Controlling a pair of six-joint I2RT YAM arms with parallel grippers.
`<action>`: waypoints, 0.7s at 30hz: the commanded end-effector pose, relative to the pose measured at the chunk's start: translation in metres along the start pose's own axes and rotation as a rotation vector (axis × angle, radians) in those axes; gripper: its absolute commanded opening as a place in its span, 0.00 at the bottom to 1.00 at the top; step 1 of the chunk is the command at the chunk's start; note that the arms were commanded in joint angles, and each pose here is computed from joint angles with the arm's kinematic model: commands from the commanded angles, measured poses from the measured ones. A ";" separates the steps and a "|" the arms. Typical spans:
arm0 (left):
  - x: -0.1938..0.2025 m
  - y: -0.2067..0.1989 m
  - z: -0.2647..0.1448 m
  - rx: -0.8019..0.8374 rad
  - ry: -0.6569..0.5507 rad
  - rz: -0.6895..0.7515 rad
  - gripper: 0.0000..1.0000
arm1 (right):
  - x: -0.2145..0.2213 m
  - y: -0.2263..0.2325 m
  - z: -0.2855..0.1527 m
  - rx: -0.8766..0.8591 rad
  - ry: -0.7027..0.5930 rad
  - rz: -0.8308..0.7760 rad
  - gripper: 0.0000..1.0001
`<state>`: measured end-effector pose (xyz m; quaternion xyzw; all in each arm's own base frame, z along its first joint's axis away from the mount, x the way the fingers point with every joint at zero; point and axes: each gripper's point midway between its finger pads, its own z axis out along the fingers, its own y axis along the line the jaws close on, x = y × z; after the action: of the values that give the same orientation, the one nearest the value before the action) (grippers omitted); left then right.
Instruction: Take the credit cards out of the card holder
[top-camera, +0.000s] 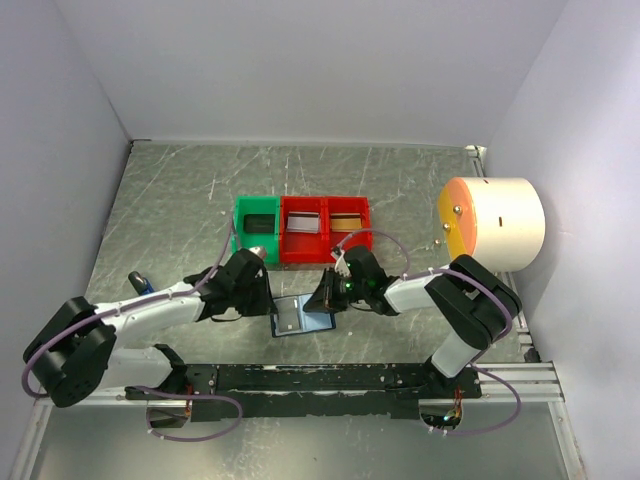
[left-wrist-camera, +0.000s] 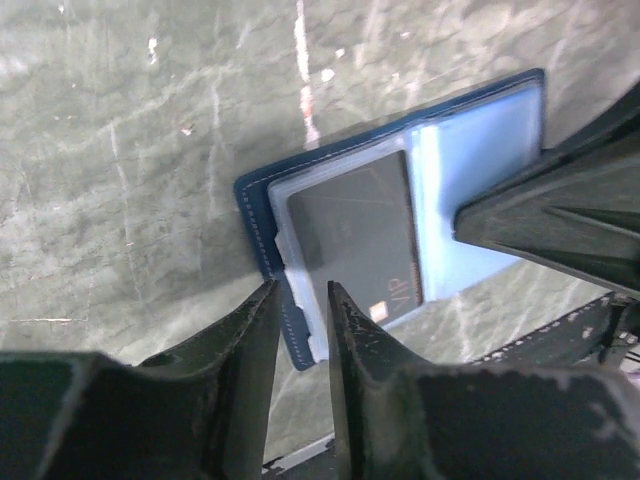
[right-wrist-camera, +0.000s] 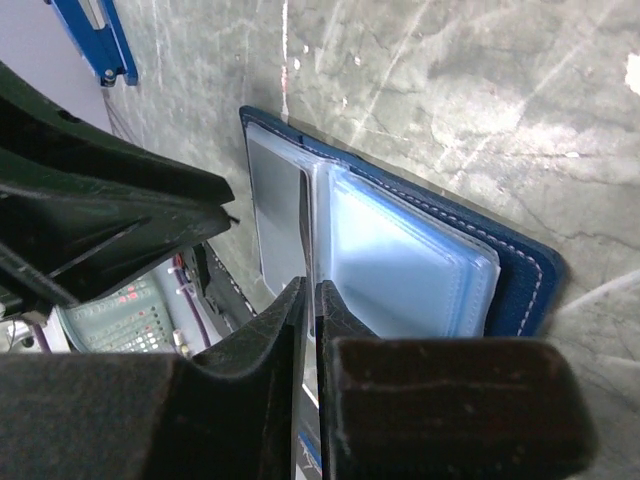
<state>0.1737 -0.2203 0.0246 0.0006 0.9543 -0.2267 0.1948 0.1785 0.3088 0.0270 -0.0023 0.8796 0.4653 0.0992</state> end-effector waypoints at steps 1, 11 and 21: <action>-0.023 -0.028 -0.019 0.075 -0.068 0.007 0.39 | -0.005 0.006 0.002 -0.017 0.004 -0.027 0.09; -0.002 -0.020 0.004 -0.001 0.022 0.011 0.41 | -0.003 0.009 0.005 -0.040 0.013 -0.019 0.15; 0.031 0.010 0.026 -0.124 0.085 -0.003 0.29 | 0.006 0.011 0.011 -0.053 0.050 -0.022 0.25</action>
<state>0.1696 -0.2474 0.0160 0.0045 0.9592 -0.2246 0.1716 0.1724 0.3151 0.0242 -0.0136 0.8762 0.4749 0.0813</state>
